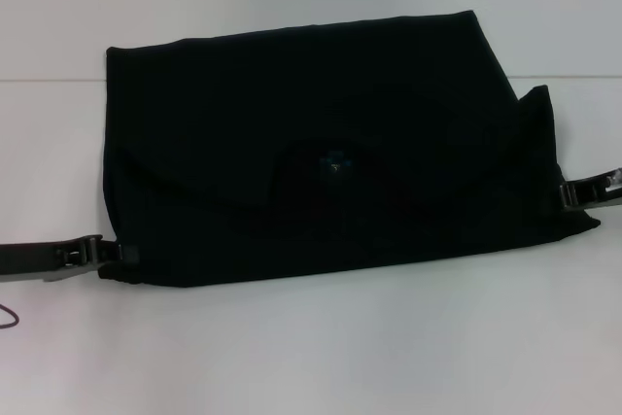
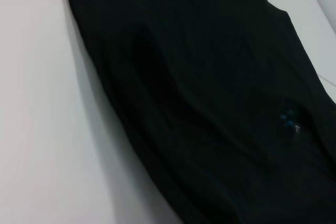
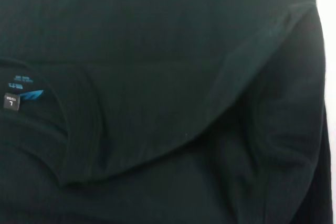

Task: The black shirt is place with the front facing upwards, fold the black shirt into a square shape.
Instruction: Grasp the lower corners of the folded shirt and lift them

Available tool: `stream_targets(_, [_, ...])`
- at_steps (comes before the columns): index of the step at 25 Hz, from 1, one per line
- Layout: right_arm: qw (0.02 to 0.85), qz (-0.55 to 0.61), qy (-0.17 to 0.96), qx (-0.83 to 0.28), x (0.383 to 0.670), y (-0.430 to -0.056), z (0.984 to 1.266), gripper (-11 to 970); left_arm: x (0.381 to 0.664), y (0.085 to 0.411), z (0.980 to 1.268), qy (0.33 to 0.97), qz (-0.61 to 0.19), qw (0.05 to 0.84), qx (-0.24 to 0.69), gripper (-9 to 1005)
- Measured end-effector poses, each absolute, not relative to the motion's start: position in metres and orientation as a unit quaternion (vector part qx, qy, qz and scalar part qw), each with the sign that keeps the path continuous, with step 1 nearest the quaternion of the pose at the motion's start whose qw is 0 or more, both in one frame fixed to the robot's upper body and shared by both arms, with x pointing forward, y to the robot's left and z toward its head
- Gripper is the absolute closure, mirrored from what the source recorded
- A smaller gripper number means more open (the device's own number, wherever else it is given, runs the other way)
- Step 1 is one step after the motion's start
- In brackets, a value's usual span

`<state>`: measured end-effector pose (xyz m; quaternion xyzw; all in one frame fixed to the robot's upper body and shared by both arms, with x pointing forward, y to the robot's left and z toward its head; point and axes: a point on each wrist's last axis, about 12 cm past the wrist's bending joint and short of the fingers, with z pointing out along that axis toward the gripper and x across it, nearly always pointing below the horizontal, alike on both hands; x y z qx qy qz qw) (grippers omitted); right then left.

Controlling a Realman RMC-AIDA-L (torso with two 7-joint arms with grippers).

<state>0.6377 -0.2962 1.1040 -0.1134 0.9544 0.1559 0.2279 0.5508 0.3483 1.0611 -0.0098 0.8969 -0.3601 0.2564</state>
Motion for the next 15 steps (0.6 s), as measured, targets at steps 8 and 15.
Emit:
stream_targets(8, [0.215, 0.164, 0.955, -0.119, 0.635, -0.298, 1.107, 886, 0.548, 0.347, 1.065, 0.892, -0.378, 0.246, 0.002, 891])
stream_targets(15, [0.139, 0.183, 0.962, -0.146, 0.609, -0.315, 1.118, 899, 0.532, 0.348, 1.077, 0.878, -0.434, 0.201, 0.031, 886])
